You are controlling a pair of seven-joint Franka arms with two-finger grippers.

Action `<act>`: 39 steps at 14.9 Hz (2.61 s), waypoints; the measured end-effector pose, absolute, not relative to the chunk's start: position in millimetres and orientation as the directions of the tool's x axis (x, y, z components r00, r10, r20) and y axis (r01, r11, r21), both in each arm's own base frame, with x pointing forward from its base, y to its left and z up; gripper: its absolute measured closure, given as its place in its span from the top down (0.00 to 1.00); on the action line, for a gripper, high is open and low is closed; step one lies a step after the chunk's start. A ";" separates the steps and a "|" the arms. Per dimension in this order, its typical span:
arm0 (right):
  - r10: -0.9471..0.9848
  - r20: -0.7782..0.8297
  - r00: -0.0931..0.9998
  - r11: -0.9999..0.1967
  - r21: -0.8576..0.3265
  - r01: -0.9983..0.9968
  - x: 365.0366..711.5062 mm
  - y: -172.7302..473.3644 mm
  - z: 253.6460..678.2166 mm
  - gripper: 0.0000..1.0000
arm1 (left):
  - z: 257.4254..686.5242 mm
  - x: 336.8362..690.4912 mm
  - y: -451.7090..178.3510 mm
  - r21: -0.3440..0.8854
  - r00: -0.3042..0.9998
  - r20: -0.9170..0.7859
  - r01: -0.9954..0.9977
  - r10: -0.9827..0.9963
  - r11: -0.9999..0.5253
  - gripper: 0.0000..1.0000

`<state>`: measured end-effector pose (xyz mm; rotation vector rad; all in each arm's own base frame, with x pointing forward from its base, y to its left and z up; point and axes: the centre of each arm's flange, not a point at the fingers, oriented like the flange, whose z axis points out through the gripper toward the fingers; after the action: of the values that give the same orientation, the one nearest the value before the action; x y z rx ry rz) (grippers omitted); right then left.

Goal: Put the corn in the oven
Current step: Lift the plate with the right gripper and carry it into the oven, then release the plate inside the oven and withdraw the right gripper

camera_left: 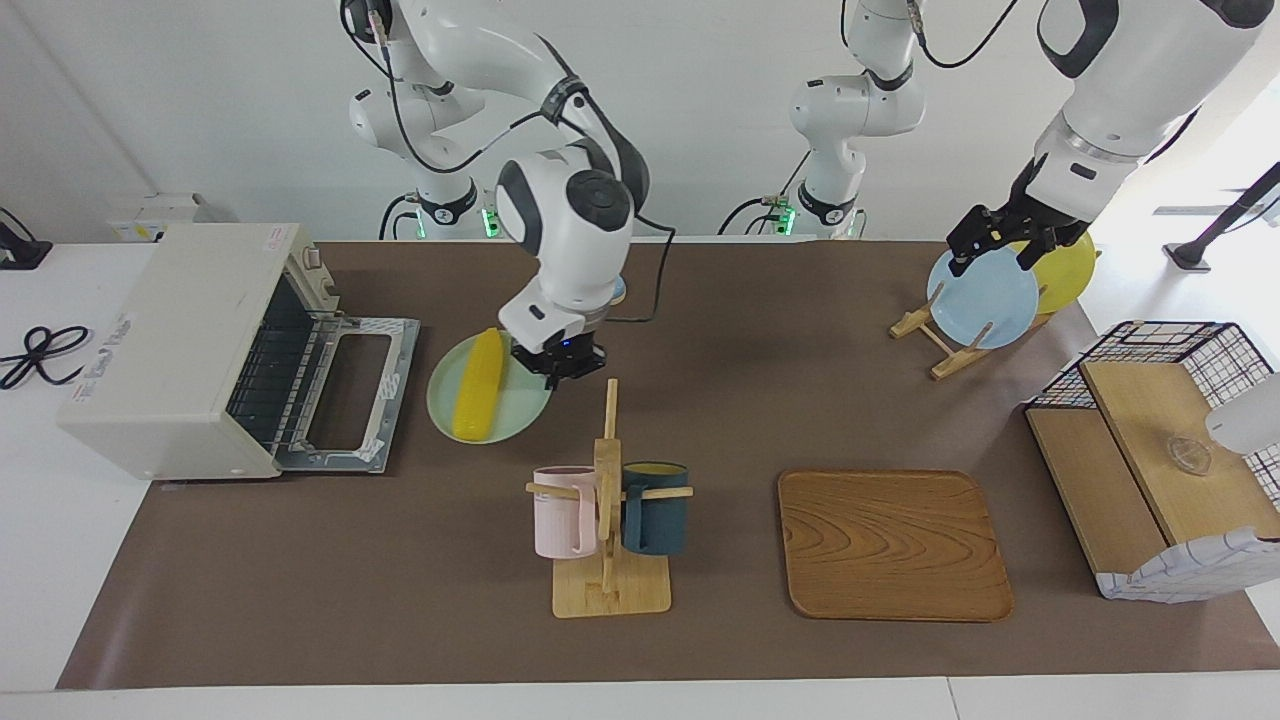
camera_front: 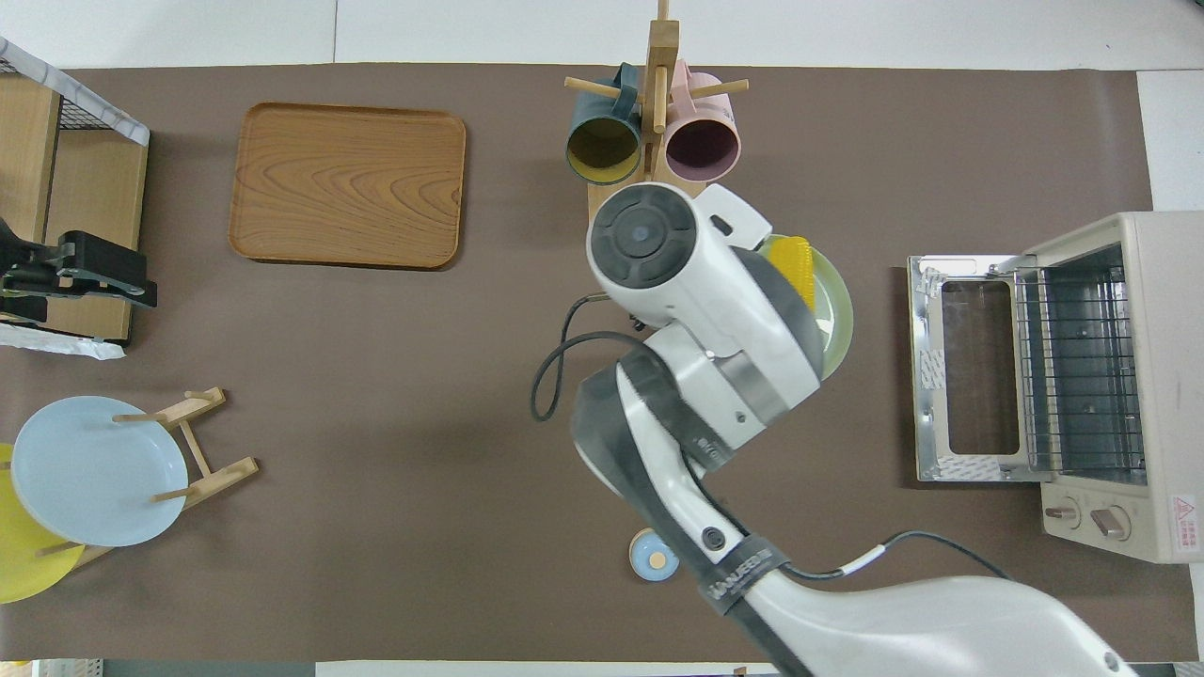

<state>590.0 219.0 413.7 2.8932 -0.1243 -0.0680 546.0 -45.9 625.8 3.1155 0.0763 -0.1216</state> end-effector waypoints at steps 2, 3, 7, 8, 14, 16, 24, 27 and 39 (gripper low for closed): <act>-0.130 -0.064 0.989 -0.963 0.246 -0.111 594.8 164.8 398.8 0.03 | 625.7 546.1 -44.4 0.021 0.996 -0.079 0.053 0.051 -0.998 1.00; -0.138 -0.076 0.987 -0.963 0.244 -0.116 593.3 143.3 392.5 0.03 | 625.7 546.1 -43.9 0.021 0.996 -0.079 0.054 0.052 -0.998 1.00; -0.150 -0.108 0.983 -0.965 0.231 -0.121 579.6 81.7 397.8 0.03 | 625.7 546.1 -43.6 0.021 0.996 -0.079 0.054 0.052 -0.998 1.00; -0.149 -0.113 0.982 -0.966 0.227 -0.121 574.9 70.9 401.5 0.03 | 625.7 546.1 -43.6 0.021 0.996 -0.079 0.054 0.052 -0.998 1.00; -0.156 -0.143 0.977 -0.971 0.205 -0.125 546.3 9.3 387.9 0.03 | 625.7 546.1 -43.6 0.021 0.996 -0.079 0.054 0.052 -0.998 1.00; -0.140 -0.150 0.979 -0.974 0.197 -0.109 542.4 -10.8 382.2 0.03 | 625.7 546.1 -43.6 0.021 0.996 -0.079 0.054 0.052 -0.998 1.00; -0.115 -0.163 0.980 -0.980 0.181 -0.085 538.1 -50.1 383.3 0.03 | 625.7 546.1 -43.6 0.021 0.996 -0.079 0.054 0.052 -0.998 1.00; -0.115 -0.181 0.977 -0.980 0.180 -0.082 533.3 -50.9 375.4 0.11 | 625.7 546.1 -43.6 0.021 0.996 -0.079 0.054 0.052 -0.998 1.00; -0.090 -0.146 0.985 -0.979 0.195 -0.061 548.9 23.9 410.8 0.23 | 625.7 546.1 -43.6 0.021 0.996 -0.079 0.054 0.052 -0.998 1.00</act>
<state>548.9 23.9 410.8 2.9396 -0.1127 -0.2285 546.1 -43.6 625.7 3.1152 0.0830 -0.1219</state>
